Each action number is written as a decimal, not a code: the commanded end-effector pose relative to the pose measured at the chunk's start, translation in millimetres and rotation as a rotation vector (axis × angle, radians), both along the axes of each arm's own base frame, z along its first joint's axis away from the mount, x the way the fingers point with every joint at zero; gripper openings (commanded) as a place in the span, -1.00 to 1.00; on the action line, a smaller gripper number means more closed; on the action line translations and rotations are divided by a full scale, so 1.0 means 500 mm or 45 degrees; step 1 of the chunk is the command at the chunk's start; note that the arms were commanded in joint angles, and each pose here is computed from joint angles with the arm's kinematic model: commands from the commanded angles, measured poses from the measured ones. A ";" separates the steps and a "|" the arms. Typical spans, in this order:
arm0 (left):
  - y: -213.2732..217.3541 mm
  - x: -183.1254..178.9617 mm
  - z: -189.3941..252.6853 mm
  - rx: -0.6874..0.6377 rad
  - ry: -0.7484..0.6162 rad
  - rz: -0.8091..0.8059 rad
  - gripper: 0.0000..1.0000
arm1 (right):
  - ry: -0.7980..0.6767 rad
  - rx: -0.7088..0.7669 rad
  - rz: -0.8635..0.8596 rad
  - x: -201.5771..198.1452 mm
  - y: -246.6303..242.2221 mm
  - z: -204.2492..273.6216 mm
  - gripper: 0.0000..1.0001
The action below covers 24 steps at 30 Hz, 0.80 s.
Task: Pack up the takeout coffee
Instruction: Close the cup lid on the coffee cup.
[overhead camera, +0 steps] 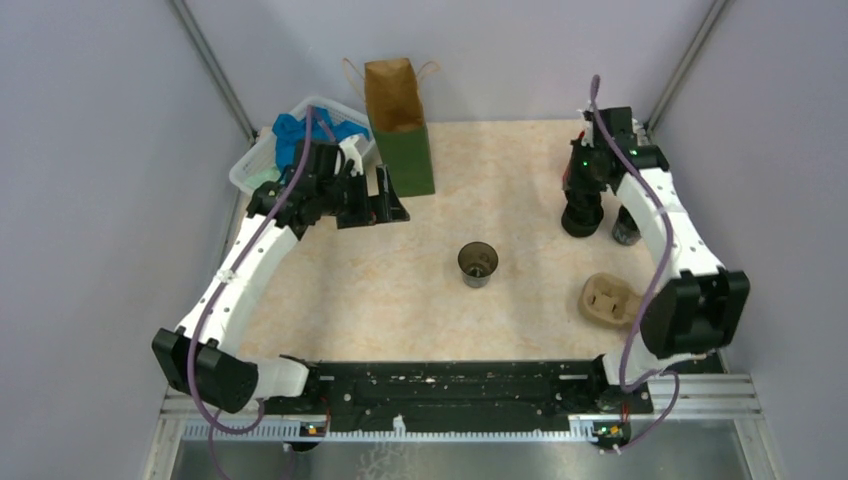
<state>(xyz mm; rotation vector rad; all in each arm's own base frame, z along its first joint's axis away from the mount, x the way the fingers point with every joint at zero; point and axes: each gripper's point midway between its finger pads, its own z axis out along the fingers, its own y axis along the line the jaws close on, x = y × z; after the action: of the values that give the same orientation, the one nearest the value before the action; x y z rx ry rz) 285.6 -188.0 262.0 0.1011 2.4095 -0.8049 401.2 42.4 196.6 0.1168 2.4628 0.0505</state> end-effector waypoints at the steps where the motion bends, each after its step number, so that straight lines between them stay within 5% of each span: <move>1: -0.051 -0.033 0.071 -0.271 0.002 -0.066 0.96 | -0.194 0.670 0.122 -0.092 0.154 0.160 -0.74; 6: -0.123 -0.089 0.124 -0.700 0.138 -0.167 0.96 | -0.234 1.354 0.230 -0.212 0.263 0.263 -0.75; 10: -0.138 -0.105 0.159 -0.822 0.116 -0.105 0.96 | -0.229 1.705 0.223 -0.292 0.281 0.331 -0.79; 24: -0.318 -0.165 0.250 -0.991 0.046 -0.286 0.96 | -0.203 2.086 0.319 -0.388 0.297 0.427 -0.83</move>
<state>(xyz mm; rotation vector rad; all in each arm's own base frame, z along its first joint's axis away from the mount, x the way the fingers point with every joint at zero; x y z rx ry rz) 195.1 -325.8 345.6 0.0321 2.1651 -1.6951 222.6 189.8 377.6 0.4844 1.7327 1.8680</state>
